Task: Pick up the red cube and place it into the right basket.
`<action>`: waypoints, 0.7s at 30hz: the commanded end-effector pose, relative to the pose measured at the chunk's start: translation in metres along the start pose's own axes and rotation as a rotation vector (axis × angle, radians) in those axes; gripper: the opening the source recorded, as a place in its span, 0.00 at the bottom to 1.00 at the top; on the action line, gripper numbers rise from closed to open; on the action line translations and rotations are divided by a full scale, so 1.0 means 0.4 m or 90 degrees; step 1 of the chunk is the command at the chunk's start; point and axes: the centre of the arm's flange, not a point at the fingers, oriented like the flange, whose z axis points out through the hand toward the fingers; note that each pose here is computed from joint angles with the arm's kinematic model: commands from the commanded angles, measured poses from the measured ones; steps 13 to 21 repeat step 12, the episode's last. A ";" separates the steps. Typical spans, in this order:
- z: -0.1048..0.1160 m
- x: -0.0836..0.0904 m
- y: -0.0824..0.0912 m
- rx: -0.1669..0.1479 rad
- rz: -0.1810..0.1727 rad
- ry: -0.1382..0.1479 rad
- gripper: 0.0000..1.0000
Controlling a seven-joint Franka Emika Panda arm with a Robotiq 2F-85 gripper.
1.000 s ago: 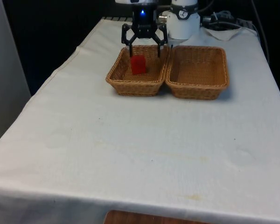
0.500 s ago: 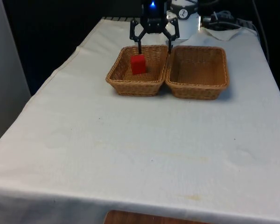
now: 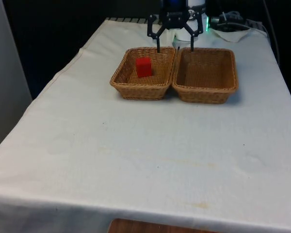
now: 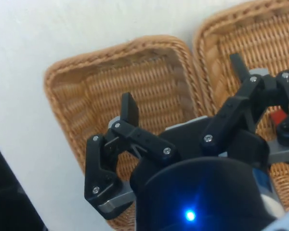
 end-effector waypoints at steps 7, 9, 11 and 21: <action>0.008 0.047 -0.032 -0.006 0.001 0.002 1.00; 0.012 0.059 -0.040 -0.007 0.001 0.003 1.00; 0.015 0.069 -0.046 -0.008 0.001 0.004 1.00; 0.010 0.067 -0.048 -0.004 -0.001 0.008 1.00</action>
